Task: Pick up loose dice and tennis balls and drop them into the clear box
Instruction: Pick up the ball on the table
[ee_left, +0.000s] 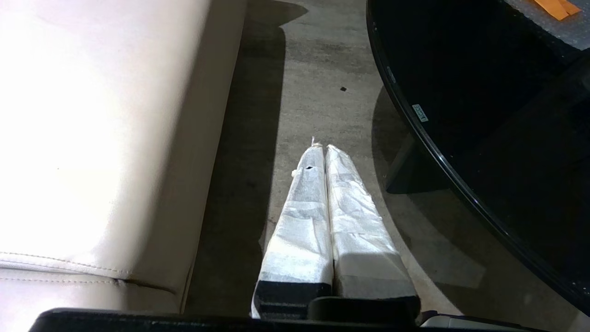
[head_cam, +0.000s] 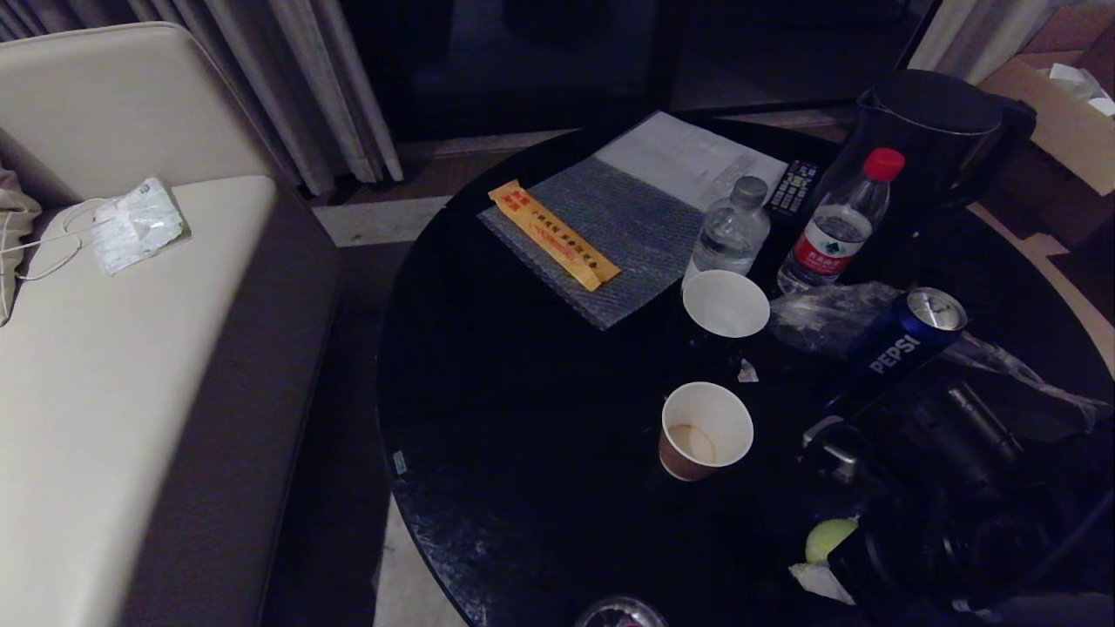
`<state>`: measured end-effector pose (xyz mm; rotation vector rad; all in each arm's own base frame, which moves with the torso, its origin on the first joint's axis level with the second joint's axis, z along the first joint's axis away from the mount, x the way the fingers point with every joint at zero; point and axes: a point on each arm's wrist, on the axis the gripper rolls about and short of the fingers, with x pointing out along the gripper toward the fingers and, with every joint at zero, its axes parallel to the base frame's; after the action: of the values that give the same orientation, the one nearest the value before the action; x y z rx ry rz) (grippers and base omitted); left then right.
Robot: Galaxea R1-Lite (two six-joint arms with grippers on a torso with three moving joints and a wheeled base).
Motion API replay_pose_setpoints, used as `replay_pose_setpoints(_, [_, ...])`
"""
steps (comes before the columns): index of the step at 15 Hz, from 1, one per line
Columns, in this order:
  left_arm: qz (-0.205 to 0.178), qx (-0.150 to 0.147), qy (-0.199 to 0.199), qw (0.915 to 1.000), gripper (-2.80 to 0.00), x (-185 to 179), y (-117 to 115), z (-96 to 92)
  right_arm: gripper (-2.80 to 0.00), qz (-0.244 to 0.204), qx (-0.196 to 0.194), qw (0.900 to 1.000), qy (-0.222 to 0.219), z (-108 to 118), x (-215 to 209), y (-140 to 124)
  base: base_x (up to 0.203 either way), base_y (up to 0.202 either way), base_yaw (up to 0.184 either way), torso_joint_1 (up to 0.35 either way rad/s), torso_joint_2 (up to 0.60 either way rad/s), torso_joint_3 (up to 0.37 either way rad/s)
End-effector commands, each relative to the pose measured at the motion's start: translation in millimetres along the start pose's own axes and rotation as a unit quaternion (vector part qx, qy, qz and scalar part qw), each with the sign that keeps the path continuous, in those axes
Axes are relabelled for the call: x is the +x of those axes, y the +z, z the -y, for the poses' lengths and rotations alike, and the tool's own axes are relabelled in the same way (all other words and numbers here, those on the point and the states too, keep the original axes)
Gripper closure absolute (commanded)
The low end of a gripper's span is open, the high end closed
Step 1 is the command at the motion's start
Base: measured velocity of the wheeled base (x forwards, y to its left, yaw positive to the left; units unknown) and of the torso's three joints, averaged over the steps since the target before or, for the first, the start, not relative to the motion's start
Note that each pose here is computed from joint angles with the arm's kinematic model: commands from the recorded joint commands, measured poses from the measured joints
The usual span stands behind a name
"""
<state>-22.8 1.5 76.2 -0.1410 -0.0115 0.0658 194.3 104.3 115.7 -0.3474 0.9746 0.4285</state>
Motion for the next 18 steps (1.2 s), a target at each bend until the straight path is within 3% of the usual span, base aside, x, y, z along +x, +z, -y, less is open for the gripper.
replay_pose_setpoints(1, [-0.001,0.000,0.001,1.0000,0.00,0,0,-0.1,-2.80,0.008,-0.002,1.000,-0.001,0,-3,0,0.000,0.000,0.000,0.000,0.00,0.000])
replay_pose_setpoints(8, [-0.001,0.000,0.001,1.0000,0.00,0,0,-0.1,-2.80,0.021,-0.009,0.999,-0.025,2,-15,-4,0.000,0.000,0.000,0.000,0.00,0.000])
replay_pose_setpoints(18, [-0.001,0.000,0.001,1.0000,0.00,0,0,-0.1,-2.80,-0.003,-0.017,0.999,-0.038,2,-13,-12,0.000,0.000,0.000,0.000,0.00,0.000])
